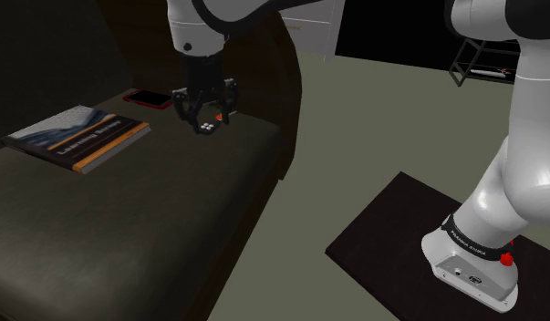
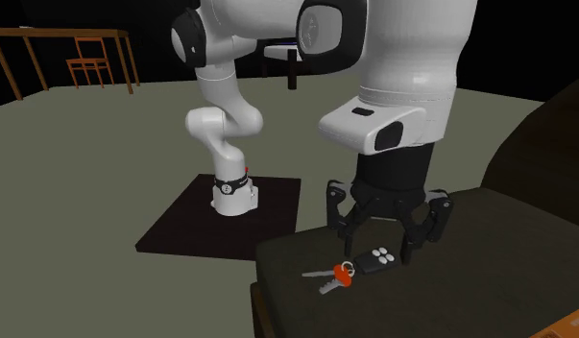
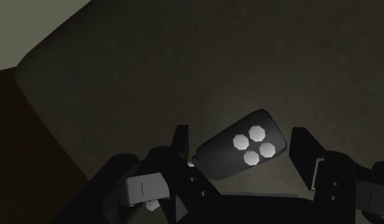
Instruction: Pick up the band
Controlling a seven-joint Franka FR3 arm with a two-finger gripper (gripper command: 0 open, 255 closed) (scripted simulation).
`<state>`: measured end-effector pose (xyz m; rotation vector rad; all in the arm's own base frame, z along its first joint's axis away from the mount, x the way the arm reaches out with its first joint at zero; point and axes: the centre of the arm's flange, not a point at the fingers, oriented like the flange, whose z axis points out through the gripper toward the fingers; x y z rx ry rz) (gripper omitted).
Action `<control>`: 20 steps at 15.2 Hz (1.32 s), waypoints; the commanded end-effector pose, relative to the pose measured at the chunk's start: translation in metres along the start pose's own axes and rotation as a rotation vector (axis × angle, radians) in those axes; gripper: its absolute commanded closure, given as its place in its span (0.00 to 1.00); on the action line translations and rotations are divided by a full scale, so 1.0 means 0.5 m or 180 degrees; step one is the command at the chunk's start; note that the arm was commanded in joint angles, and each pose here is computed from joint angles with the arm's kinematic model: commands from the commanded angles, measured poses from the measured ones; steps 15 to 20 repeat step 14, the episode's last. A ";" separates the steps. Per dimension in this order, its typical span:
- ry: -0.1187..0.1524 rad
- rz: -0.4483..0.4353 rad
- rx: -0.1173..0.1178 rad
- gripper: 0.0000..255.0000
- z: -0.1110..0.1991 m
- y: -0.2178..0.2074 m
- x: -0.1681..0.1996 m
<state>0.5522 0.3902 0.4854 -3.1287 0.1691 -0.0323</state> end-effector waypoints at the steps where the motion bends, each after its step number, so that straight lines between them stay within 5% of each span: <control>1: -0.0001 0.0000 -0.0001 1.00 -0.021 0.000 0.000; 12: -0.0001 0.0000 -0.0001 1.00 -0.137 -0.001 0.002; 20: -0.0001 0.0000 -0.0001 1.00 -0.139 -0.001 0.002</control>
